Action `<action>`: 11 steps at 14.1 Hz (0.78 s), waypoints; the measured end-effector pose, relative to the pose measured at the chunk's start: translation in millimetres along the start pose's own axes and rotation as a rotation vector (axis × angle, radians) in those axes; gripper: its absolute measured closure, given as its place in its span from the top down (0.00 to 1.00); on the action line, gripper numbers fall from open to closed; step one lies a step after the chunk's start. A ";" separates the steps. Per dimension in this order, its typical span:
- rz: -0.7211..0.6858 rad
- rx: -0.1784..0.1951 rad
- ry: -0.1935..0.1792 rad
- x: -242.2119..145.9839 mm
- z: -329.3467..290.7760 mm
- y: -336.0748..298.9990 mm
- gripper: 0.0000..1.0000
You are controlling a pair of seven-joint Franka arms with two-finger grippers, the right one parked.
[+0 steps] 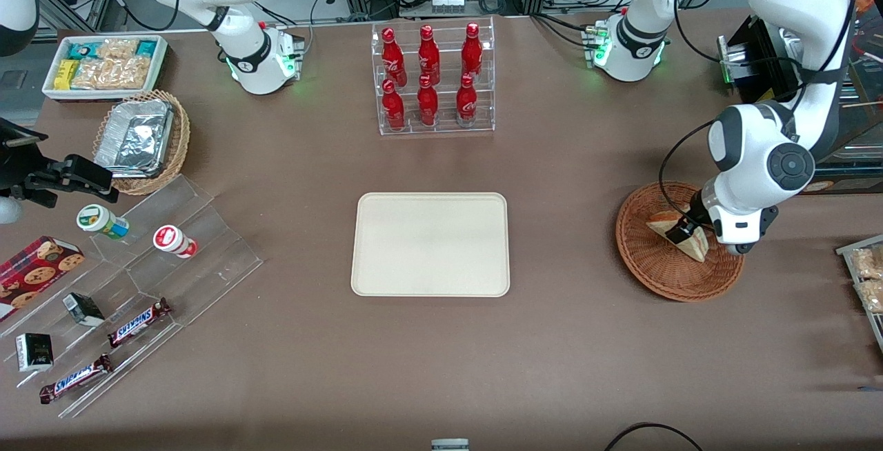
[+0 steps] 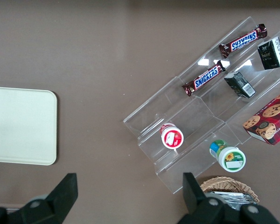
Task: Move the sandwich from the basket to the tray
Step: 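Move the left gripper down over the sandwich in the wicker basket, then close the left gripper on the wrapped sandwich and lift it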
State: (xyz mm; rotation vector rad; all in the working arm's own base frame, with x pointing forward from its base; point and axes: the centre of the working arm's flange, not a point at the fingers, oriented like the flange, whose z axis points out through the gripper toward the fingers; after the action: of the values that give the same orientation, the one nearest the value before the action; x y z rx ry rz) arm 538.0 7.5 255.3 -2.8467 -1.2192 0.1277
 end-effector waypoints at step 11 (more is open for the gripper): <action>-0.044 0.024 -0.019 9.4 0.3 15.1 0.37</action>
State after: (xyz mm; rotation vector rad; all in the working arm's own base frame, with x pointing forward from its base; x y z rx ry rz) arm 555.3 3.9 253.4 -2.8027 -1.2747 0.1670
